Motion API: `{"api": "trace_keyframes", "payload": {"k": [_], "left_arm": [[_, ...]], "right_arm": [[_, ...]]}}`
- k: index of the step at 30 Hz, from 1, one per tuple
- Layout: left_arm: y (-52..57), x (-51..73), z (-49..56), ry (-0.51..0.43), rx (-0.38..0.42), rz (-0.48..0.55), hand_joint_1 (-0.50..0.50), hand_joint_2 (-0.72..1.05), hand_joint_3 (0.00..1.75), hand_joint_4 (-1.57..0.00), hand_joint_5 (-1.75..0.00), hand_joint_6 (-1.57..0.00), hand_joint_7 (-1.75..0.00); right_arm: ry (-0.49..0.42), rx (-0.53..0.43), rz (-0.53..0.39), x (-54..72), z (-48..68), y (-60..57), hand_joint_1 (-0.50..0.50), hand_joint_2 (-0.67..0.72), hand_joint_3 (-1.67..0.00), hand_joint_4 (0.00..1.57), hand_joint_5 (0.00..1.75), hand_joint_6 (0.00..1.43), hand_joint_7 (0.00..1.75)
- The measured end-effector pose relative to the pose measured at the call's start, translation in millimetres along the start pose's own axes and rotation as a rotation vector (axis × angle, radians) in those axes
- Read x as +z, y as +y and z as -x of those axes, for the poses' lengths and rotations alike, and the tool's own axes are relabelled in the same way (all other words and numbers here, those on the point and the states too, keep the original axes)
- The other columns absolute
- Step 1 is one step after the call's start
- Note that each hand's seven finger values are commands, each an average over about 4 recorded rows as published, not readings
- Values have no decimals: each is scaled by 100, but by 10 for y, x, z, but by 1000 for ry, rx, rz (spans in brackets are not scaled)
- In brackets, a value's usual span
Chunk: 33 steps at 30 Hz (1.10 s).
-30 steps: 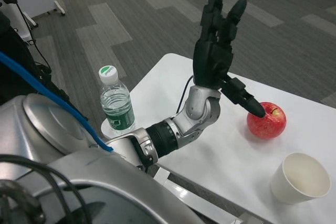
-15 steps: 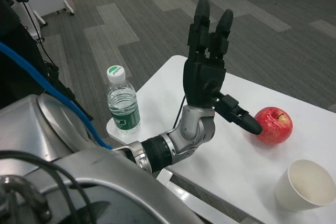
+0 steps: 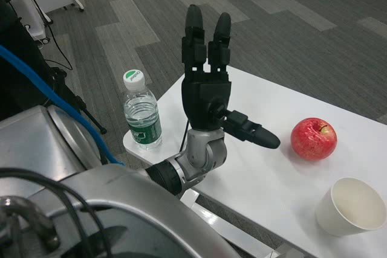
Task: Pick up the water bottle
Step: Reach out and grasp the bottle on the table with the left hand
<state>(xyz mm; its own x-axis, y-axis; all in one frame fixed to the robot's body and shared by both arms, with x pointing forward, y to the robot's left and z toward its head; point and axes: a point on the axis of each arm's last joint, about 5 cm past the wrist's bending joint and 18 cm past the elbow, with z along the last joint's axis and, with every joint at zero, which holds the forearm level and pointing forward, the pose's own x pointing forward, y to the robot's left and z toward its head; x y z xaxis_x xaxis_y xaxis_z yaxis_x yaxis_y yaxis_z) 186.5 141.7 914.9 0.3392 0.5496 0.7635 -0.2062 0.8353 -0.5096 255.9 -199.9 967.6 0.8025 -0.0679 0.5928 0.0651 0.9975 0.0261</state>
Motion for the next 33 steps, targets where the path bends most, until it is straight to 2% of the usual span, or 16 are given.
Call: {"api": "trace_keyframes", "payload": {"k": [4,10,23,30,33], "left_arm": [[20,30,41,-11,25,-1,-50,-19,9,0,-31,0,0],[139,107,97,-44,71,-45,-50,-19,9,0,-31,0,0],[271,187,83,-127,86,-89,-50,-19,9,0,-31,0,0],[289,211,60,-151,91,-100,-50,-10,9,0,-31,0,0],[290,222,49,-167,95,-103,-50,-10,9,0,-38,0,0]], "right_arm": [[6,2,-1,-21,-7,16,-42,53,0,0,0,0,0],[19,-21,5,-68,2,13,-42,50,0,0,0,0,0],[28,-30,21,-97,-12,-18,-42,53,0,0,0,0,0],[30,-31,23,-98,-13,-27,-42,53,0,0,0,0,0],[30,-31,24,-98,-14,-31,-42,53,0,0,0,0,0]]}}
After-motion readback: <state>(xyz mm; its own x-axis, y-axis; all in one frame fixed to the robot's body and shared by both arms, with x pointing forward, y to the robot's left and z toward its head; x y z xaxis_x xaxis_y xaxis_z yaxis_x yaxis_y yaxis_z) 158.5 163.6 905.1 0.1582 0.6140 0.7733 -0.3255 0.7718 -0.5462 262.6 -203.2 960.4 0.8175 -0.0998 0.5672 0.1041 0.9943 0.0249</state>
